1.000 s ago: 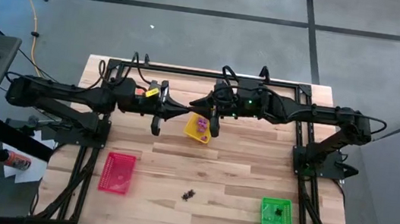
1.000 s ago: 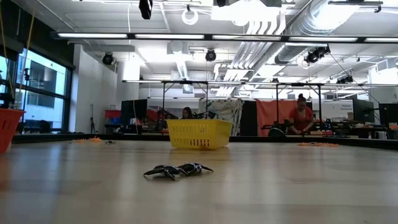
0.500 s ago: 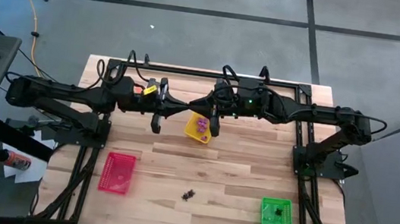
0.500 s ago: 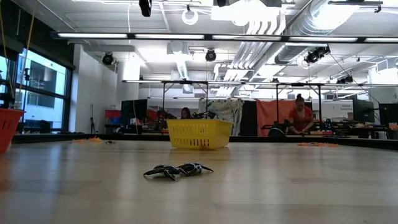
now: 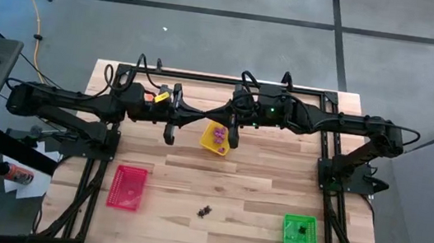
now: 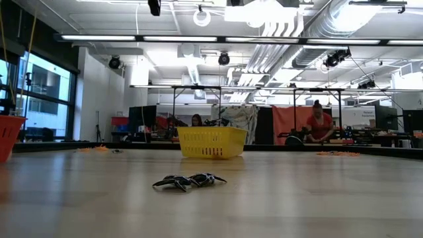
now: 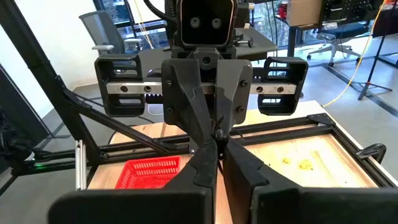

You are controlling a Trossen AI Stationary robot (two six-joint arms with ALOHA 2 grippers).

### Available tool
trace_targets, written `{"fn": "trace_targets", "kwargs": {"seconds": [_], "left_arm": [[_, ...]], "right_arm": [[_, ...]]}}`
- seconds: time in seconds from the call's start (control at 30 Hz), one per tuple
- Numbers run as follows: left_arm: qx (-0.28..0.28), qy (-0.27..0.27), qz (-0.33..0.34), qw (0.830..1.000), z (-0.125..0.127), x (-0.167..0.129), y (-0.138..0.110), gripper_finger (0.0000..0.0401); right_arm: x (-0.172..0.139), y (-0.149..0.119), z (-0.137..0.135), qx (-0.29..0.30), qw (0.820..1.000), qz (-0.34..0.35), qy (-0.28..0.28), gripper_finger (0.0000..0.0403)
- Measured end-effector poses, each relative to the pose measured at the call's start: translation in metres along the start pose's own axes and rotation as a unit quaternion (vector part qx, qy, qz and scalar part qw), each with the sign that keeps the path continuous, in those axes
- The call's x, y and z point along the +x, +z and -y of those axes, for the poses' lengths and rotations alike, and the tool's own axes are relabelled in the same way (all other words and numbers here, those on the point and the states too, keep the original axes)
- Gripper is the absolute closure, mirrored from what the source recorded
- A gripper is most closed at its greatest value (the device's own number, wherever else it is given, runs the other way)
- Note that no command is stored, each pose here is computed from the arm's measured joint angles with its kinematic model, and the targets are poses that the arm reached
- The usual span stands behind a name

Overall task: Sort Halloween decoration
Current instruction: Put the black spider toy into the green bin

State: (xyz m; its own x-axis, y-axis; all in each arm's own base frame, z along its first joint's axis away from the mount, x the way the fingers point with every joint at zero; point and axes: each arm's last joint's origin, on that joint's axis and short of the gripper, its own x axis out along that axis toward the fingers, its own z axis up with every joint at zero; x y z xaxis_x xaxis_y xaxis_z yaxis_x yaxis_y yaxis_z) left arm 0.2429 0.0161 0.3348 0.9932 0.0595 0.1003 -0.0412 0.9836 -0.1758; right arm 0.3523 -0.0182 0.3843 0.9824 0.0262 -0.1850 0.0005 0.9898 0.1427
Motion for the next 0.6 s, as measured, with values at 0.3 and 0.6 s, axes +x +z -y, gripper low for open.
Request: {"fn": "trace_targets", "kwargs": {"seconds": [0.3, 0.6], "left_arm": [[0.0, 0.016, -0.05, 0.999, -0.003, -0.004, 0.0, 0.0349], [0.05, 0.132, -0.177, 0.974, -0.015, -0.039, 0.012, 0.0269]], "right_arm": [[-0.001, -0.004, 0.003, -0.021, 1.0, -0.021, -0.007, 0.0402], [-0.044, -0.006, 0.016, 0.003, 0.991, -0.129, -0.043, 0.0402]]}}
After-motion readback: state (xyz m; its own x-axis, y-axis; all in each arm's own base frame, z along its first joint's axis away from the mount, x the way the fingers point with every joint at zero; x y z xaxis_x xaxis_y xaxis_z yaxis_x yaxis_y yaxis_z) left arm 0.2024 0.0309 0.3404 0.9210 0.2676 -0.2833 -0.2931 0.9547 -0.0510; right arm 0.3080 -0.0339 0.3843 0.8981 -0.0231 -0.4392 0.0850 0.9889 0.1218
